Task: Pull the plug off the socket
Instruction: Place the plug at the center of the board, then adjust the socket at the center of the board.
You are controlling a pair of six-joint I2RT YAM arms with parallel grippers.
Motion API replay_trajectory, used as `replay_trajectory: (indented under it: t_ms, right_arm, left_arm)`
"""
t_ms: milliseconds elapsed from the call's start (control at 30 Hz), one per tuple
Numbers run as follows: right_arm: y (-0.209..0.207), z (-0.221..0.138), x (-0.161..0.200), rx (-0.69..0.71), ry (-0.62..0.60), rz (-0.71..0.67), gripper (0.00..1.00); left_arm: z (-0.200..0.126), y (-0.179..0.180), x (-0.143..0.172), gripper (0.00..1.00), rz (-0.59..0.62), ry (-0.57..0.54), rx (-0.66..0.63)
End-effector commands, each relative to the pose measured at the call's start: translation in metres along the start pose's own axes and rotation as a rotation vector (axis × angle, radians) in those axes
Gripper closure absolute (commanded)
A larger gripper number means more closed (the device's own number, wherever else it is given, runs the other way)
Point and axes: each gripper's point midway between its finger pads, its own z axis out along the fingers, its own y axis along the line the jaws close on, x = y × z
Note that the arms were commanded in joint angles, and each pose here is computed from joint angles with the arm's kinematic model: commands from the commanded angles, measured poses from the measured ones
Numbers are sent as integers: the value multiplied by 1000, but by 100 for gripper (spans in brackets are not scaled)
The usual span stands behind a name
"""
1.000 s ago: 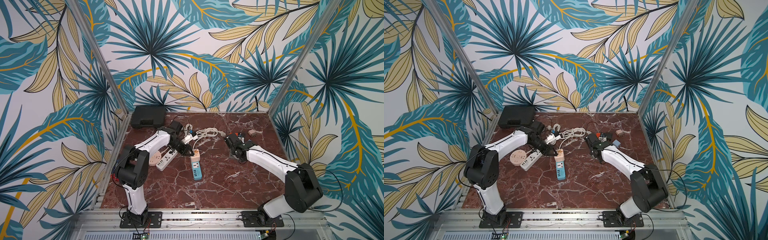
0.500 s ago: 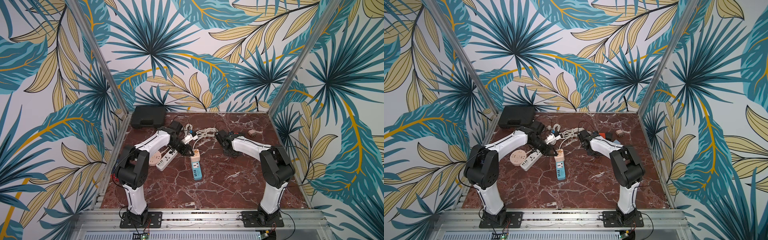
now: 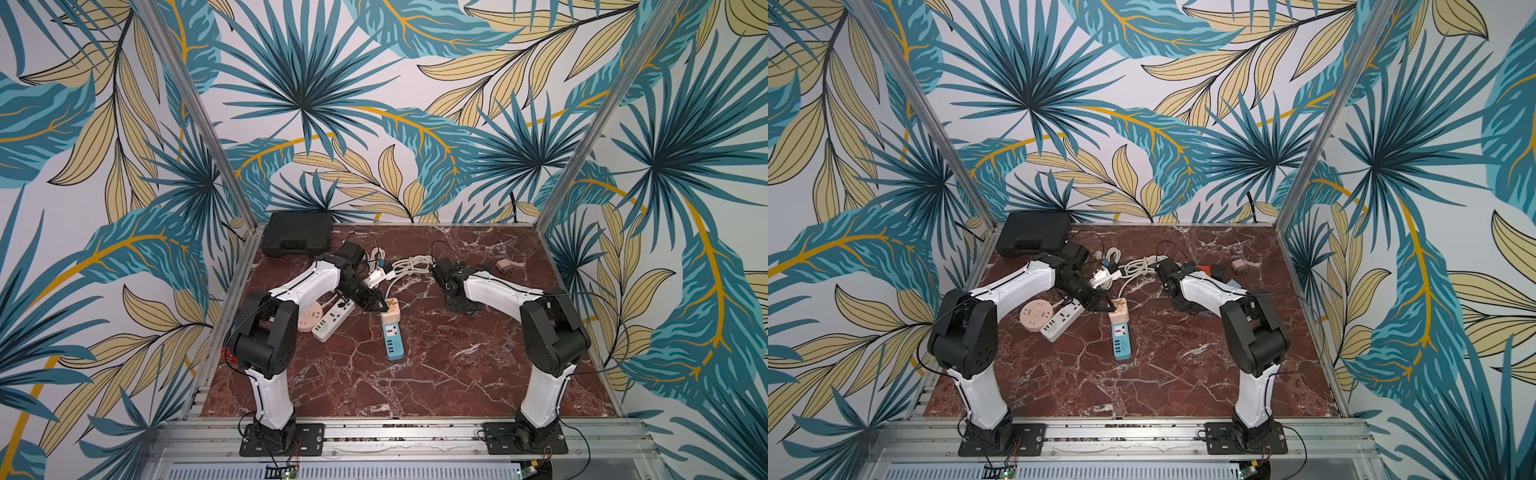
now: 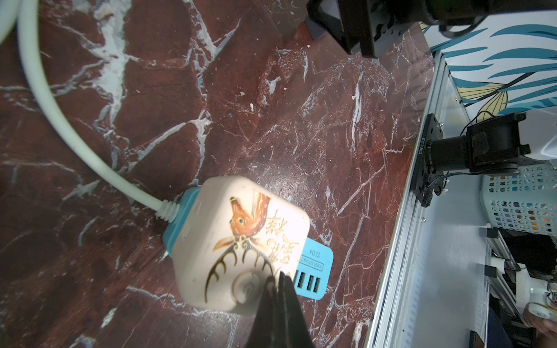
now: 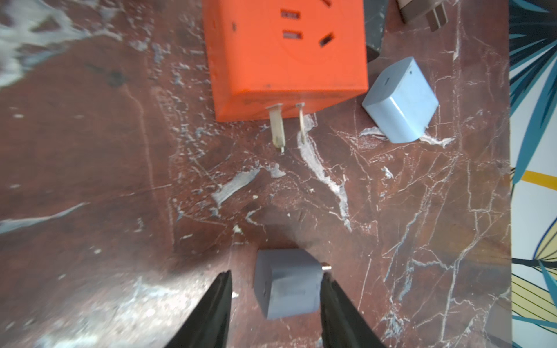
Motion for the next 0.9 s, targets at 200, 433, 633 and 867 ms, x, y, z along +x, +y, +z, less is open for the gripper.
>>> replay_trajectory:
  t_ms: [200,433,633,867]
  right_arm:
    - [35,-103,-26,-559,-250,-32,48]
    - [66,-173,-27,-838,-377,-252,46]
    - [93,-203,-28,-990,-456,-376,46]
    - [139,-207,-17,-1156,-400,-607,49]
  left_arm:
    - [-17,-9,3,100,45,60,-10]
    - [-62,-41,-16,100,129,-2,-65]
    - [-104,-54,1,100,121,-78,-149]
    - [-125,-32,50,100,-9,-118,-195]
